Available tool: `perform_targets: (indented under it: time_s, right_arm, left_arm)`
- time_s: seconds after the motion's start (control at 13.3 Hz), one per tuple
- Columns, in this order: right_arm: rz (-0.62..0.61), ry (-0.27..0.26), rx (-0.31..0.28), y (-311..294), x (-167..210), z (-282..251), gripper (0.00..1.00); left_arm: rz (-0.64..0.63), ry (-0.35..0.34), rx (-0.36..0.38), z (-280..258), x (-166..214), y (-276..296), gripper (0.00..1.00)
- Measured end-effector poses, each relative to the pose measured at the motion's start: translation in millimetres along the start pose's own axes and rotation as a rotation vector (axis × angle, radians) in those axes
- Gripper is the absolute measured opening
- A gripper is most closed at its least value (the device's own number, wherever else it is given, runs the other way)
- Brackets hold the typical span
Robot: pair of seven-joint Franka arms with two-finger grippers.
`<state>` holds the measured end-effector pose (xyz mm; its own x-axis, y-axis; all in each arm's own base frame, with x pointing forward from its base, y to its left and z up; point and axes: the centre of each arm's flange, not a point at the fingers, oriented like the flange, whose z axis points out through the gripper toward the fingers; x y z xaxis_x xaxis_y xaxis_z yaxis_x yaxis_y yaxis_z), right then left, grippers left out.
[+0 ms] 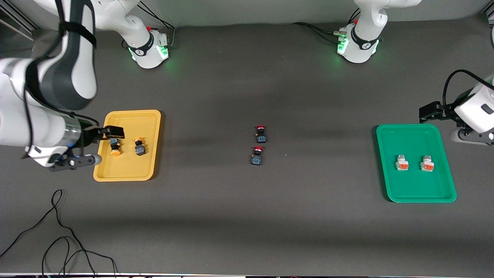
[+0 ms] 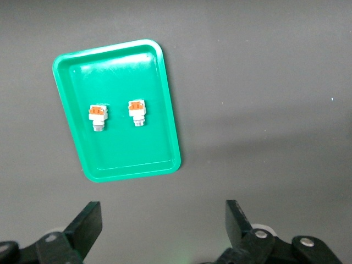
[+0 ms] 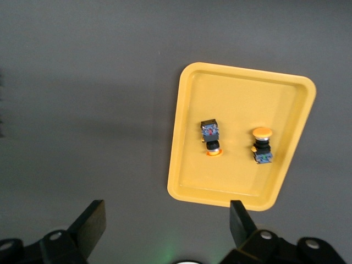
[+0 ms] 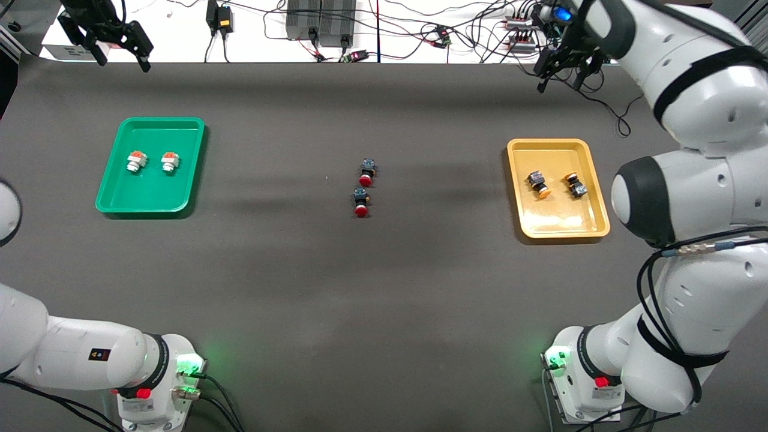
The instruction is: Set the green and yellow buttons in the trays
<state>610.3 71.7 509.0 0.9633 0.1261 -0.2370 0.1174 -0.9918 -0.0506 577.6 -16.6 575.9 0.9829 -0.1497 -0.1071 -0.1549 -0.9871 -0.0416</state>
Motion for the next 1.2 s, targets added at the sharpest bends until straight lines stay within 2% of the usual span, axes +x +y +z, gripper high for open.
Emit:
perform_targets:
  time_s: [0.38,0.68,0.83,1.2]
  right_arm:
    - [0.004,0.05,-0.04,30,-34,-49,1.0]
    - [0.036,0.061,-0.039,48,-57,-68,1.0]
    - [0.054,0.066,-0.019,60,-70,-71,1.0]
    - [0.074,0.116,0.008,84,-93,-57,1.0]
  left_arm:
    - [0.025,0.066,0.005,5,-3,14,1.0]
    - [0.02,0.049,0.002,15,1,10,1.0]
    - [0.017,0.044,0.002,17,1,9,1.0]
    - [0.007,0.029,-0.001,20,0,3,1.0]
